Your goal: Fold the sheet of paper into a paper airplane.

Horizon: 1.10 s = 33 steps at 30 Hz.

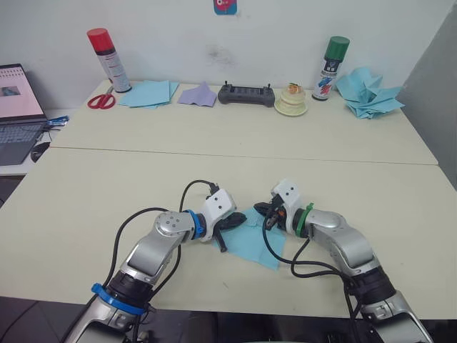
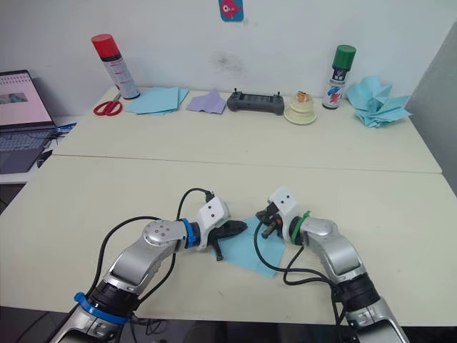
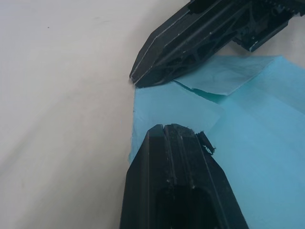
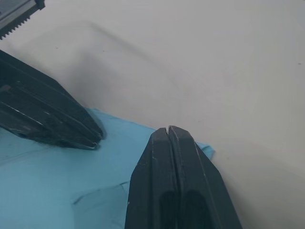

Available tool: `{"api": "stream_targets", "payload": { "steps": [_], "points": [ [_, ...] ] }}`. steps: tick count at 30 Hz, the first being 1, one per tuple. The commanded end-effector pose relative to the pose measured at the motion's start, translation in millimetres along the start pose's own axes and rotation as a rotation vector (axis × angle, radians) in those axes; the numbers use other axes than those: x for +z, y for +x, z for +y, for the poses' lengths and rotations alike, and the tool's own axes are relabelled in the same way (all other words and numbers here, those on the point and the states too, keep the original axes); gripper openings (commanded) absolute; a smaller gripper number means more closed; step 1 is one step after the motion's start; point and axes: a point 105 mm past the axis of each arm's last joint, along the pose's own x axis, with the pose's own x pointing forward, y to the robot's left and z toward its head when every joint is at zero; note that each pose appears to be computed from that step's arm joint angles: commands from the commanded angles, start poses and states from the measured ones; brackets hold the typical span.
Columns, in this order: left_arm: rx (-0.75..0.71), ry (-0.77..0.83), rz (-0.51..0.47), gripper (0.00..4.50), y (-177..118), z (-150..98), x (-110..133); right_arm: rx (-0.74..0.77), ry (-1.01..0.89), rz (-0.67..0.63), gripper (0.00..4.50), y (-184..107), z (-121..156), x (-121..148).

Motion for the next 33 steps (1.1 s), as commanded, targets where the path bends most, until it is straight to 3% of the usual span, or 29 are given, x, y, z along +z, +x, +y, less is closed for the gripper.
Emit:
{"api": "stream_targets", "payload": {
  "steps": [1,6,8,11,14,19,23,28,33],
  "points": [
    [-0.015,-0.027,0.068,0.03,4,-4,-17,-0.158,0.029,0.062,0.0,-13,-30,-19],
    [-0.018,-0.026,0.063,0.03,7,-4,-15,-0.168,0.059,-0.02,0.0,-19,-34,-1],
    [-0.022,-0.027,0.06,0.03,9,-5,-15,-0.109,0.135,-0.095,0.0,-24,-28,16],
    [-0.029,-0.026,0.057,0.03,11,-7,-14,0.003,0.251,-0.1,0.0,-43,-19,28],
    [-0.033,-0.025,0.056,0.0,12,-9,-15,0.06,0.376,-0.045,0.59,-60,-18,25],
    [-0.025,-0.026,0.057,0.0,11,-9,-16,0.177,0.634,0.087,2.33,-79,2,6],
    [-0.014,-0.026,0.059,0.0,9,-8,-18,0.197,0.819,0.112,2.33,-83,11,-10],
    [-0.006,-0.024,0.061,0.0,7,-9,-19,0.206,0.952,0.053,2.33,-81,12,-13],
    [-0.004,-0.018,0.065,0.0,6,-10,-20,0.172,0.99,0.075,2.33,-86,9,-20]
  ]
}}
